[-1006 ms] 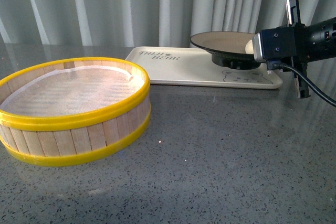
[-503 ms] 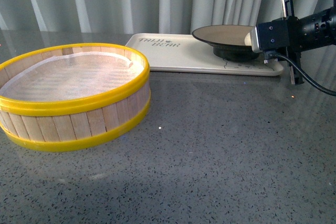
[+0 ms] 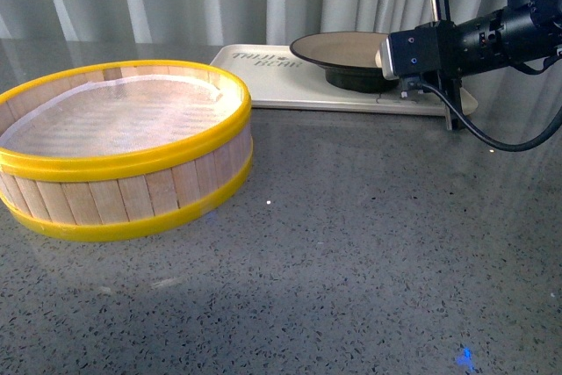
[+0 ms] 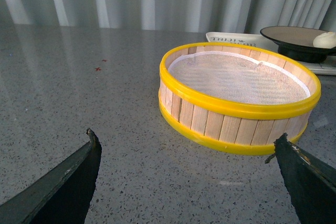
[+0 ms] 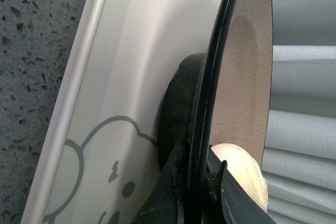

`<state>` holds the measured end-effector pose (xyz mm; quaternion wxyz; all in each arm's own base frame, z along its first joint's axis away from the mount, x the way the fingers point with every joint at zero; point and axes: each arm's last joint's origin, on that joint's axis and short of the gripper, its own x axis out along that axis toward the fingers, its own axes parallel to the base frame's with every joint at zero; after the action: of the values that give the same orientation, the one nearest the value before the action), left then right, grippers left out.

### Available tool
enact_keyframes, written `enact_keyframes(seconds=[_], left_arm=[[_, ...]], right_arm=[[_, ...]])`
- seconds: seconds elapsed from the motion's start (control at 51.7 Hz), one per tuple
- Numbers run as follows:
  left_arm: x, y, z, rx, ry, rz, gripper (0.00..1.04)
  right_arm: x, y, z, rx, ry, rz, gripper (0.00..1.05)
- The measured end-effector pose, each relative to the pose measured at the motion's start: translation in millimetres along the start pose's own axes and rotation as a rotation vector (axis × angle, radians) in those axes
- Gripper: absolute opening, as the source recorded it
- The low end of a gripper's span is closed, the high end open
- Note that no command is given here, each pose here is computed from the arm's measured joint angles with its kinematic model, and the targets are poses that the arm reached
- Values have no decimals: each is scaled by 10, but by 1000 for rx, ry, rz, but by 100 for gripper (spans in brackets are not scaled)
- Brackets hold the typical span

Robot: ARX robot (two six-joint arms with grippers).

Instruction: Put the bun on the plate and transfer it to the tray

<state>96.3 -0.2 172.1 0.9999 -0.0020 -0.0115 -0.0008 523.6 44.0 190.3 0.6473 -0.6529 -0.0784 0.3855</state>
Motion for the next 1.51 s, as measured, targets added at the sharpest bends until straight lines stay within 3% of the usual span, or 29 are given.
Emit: enact_keyframes(seconds=[0.116,0.406,0.619,0.774,0.948,1.161,1.219,1.316,1.51], left_arm=[[0,0,0,0,0,0,98],[0,0,0,0,0,0,98],[0,0,0,0,0,0,98],[0,0,0,0,0,0,98],[0,0,0,0,0,0,98],[0,0,0,0,0,0,98],[0,0,0,0,0,0,98],[0,1,0,0,0,2,98],[0,0,0,0,0,0,98]], right_arm=[[21,32,20,1,-4,-1,3],[-188,54,189,-8,2,-40,54],[-791,-278,668,94,83,-254,98],[-1525,-434,1185,414,175,-443,96],[-2159,-248,1538,794,240,-567,96],[-2278,-249,1599,946,203,-628,95],[-2287,-96,1601,1131,271,-764,82],[-2359,178,1630,1329,227,-839,66],[-2502,667,1695,1451,191,-873,32]])
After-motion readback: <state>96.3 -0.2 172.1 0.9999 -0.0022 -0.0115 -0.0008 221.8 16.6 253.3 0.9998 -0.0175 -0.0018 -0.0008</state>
